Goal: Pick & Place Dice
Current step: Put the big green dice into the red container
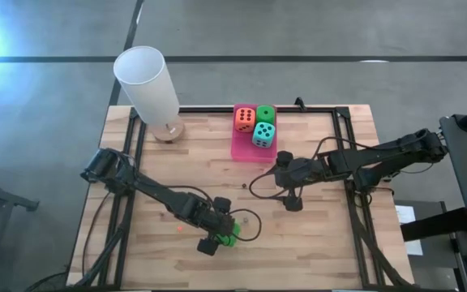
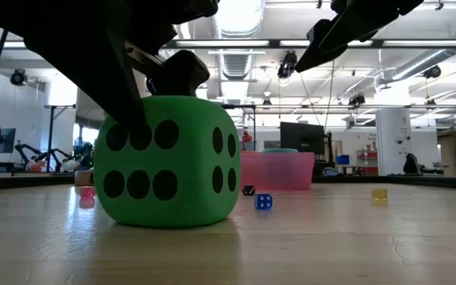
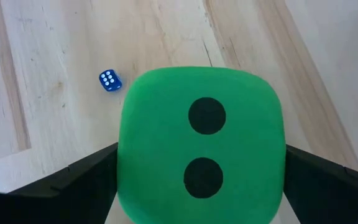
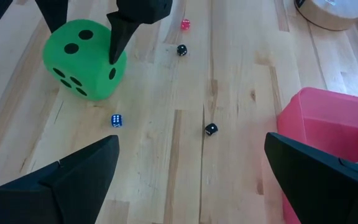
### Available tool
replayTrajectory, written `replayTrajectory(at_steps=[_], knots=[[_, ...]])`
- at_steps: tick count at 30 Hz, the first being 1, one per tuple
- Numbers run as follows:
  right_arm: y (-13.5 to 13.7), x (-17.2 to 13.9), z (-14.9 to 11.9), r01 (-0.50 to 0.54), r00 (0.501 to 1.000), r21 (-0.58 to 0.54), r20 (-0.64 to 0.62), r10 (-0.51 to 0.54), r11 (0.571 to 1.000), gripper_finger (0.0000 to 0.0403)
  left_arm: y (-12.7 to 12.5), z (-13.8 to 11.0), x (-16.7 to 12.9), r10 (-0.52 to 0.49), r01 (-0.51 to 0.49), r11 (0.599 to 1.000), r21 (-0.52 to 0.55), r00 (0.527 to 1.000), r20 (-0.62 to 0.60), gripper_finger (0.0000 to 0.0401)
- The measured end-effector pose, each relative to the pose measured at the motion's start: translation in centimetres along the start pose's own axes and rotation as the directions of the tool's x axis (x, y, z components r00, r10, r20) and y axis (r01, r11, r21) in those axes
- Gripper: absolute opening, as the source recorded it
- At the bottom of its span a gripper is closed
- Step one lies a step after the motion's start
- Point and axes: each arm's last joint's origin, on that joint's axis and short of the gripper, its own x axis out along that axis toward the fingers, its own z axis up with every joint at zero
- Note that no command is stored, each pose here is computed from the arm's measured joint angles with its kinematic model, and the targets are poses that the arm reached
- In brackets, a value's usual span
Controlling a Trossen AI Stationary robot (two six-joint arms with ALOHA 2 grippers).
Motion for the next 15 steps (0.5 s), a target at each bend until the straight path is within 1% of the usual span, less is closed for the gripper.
replayTrajectory(at_steps=[10, 15], knots=[[0.0, 0.0, -0.01, 0.0, 1.0, 0.0, 0.0, 0.0, 1.0, 0.04, -0.02, 0.02, 0.0, 0.003, -0.003, 1.0, 0.008, 1.0, 0.003, 0.0333], [0.0, 0.0, 0.0, 0.0, 1.0, -0.001, 0.0, 0.0, 1.0, 0.04, -0.01, 0.05, -0.05, 0.006, -0.006, 1.0, 0.008, 1.0, 0.004, 0.0326]])
